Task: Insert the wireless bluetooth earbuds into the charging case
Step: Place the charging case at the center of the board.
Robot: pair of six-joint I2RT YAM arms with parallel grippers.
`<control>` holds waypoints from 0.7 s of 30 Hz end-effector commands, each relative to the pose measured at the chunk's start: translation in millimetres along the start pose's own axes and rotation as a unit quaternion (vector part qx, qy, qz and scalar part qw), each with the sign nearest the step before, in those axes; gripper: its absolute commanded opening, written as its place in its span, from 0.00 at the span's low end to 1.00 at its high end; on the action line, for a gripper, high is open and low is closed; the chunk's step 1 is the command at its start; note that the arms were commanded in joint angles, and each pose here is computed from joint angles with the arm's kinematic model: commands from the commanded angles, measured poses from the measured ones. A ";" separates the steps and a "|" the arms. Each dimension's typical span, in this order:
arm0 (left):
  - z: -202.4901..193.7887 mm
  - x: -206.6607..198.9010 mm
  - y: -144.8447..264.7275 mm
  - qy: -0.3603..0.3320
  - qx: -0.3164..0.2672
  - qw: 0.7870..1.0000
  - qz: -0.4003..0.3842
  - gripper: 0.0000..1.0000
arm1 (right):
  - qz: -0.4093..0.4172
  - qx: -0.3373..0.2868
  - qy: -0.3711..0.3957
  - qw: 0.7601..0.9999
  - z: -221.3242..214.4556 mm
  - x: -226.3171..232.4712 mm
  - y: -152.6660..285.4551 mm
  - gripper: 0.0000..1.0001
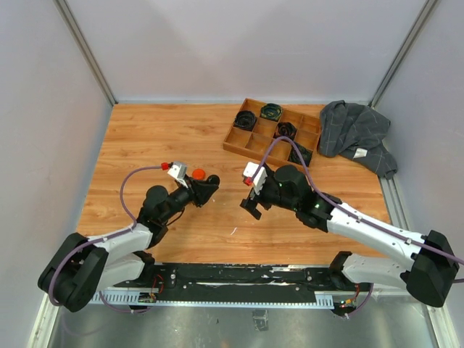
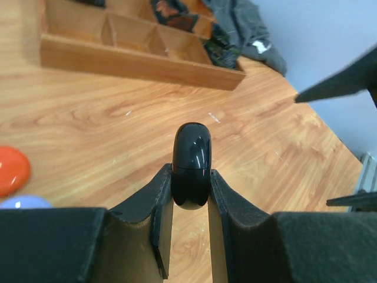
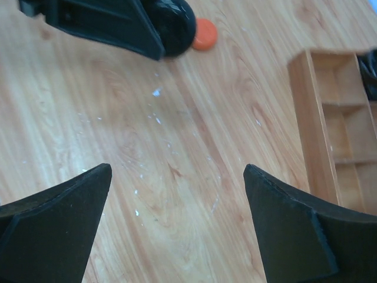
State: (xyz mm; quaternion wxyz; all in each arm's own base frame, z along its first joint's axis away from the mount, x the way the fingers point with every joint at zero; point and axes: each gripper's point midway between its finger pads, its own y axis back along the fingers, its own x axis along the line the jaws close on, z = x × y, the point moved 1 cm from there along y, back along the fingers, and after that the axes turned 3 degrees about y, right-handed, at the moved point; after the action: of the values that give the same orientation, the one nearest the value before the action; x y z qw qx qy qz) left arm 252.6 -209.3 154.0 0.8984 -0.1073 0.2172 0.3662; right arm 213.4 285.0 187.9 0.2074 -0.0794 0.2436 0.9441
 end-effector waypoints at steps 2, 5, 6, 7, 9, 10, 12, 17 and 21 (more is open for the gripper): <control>-31.1 42.7 15.6 0.103 0.079 0.978 0.166 0.17 | -0.134 -0.014 -0.057 0.989 -14.4 -33.6 9.8 0.97; -37.5 54.3 28.9 0.136 0.083 0.963 0.217 0.17 | -0.167 -0.005 -0.071 0.983 -30.5 -38.3 14.9 0.99; -39.4 55.5 31.6 0.145 0.083 0.960 0.223 0.17 | -0.182 -0.002 -0.079 0.980 -36.6 -40.5 17.4 1.00; -42.9 57.3 34.4 0.153 0.086 0.958 0.228 0.17 | -0.192 -0.003 -0.084 0.978 -41.2 -41.4 19.0 1.00; -53.3 62.7 40.8 0.178 0.099 0.947 0.248 0.18 | -0.207 -0.003 -0.096 0.974 -51.9 -41.4 21.3 1.00; -58.7 64.9 43.7 0.188 0.107 0.942 0.256 0.18 | -0.212 -0.003 -0.101 0.972 -55.9 -40.8 22.5 1.00; -69.0 67.9 49.3 0.209 0.122 0.932 0.269 0.19 | -0.224 -0.003 -0.111 0.968 -63.6 -40.5 26.4 0.99; -84.0 78.0 62.2 0.236 0.134 0.913 0.304 0.22 | -0.274 -0.017 -0.125 0.954 -73.4 -48.7 43.6 0.98; -89.2 90.3 71.3 0.260 0.132 0.897 0.333 0.22 | -0.296 -0.024 -0.121 0.947 -75.2 -53.3 54.3 0.98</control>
State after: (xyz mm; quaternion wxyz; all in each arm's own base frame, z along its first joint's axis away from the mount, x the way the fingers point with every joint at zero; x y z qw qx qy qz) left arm 233.7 -147.1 42.2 0.6795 0.0044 0.4871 0.5487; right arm 232.7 200.1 143.9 0.4533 -0.0345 0.1984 0.8683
